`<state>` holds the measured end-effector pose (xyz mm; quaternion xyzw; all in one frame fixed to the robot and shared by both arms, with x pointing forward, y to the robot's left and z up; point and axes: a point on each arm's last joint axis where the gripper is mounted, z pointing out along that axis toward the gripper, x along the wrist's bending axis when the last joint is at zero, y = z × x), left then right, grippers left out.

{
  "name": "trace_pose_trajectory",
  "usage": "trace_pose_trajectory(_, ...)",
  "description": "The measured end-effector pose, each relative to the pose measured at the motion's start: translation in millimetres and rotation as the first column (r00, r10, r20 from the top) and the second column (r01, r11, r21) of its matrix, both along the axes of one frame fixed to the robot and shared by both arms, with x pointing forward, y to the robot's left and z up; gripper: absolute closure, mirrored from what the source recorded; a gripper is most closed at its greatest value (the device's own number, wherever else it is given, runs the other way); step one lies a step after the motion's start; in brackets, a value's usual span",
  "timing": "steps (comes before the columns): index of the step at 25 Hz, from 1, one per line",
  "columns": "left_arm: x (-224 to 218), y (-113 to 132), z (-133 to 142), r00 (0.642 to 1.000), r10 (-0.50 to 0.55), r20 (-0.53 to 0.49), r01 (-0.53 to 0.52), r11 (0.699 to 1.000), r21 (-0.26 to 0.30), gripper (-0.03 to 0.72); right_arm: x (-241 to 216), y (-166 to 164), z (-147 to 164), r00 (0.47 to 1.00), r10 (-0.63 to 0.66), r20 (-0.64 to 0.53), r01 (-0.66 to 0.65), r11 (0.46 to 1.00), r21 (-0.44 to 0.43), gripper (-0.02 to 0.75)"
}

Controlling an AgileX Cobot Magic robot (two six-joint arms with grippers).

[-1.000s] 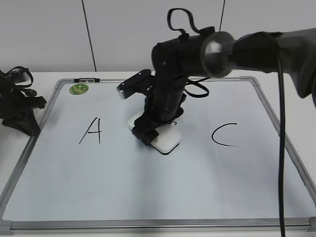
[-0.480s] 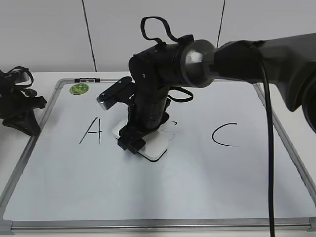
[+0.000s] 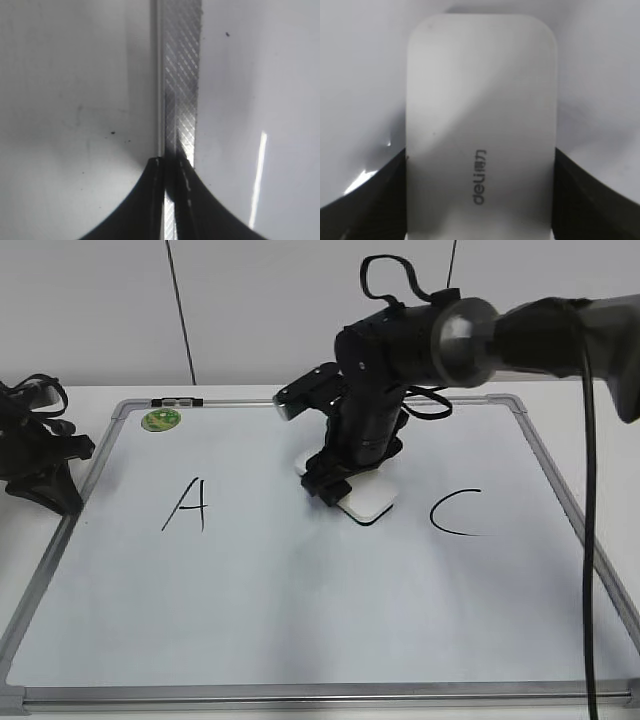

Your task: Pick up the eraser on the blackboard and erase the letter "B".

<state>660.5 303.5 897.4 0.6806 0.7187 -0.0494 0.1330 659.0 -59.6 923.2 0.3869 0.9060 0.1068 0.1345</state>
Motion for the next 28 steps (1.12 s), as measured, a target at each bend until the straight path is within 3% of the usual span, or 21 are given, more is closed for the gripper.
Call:
trace_pose_trajectory(7,0.0,-0.1,0.0,1.000,0.001,0.000,-0.001,1.000,-0.001,0.666,20.3,-38.4,0.2,0.993,-0.115,0.004,0.115,0.993,0.008,0.199)
trace_pose_trajectory(17,0.0,-0.1,0.0,1.000,0.001,0.000,-0.001,1.000,-0.001,0.666,16.2,-28.0,4.6,0.995,-0.099,-0.016,0.099,0.995,-0.009,0.200)
trace_pose_trajectory(22,0.0,-0.1,0.0,1.000,0.001,0.000,-0.001,1.000,-0.001,0.666,11.3,-5.8,32.4,0.997,-0.075,-0.035,0.074,0.997,-0.011,0.200)
trace_pose_trajectory(28,0.2,-0.1,0.0,1.000,0.002,0.002,-0.002,1.000,-0.001,0.666,3.6,-8.8,74.4,0.996,-0.083,-0.046,0.082,0.996,-0.022,0.200)
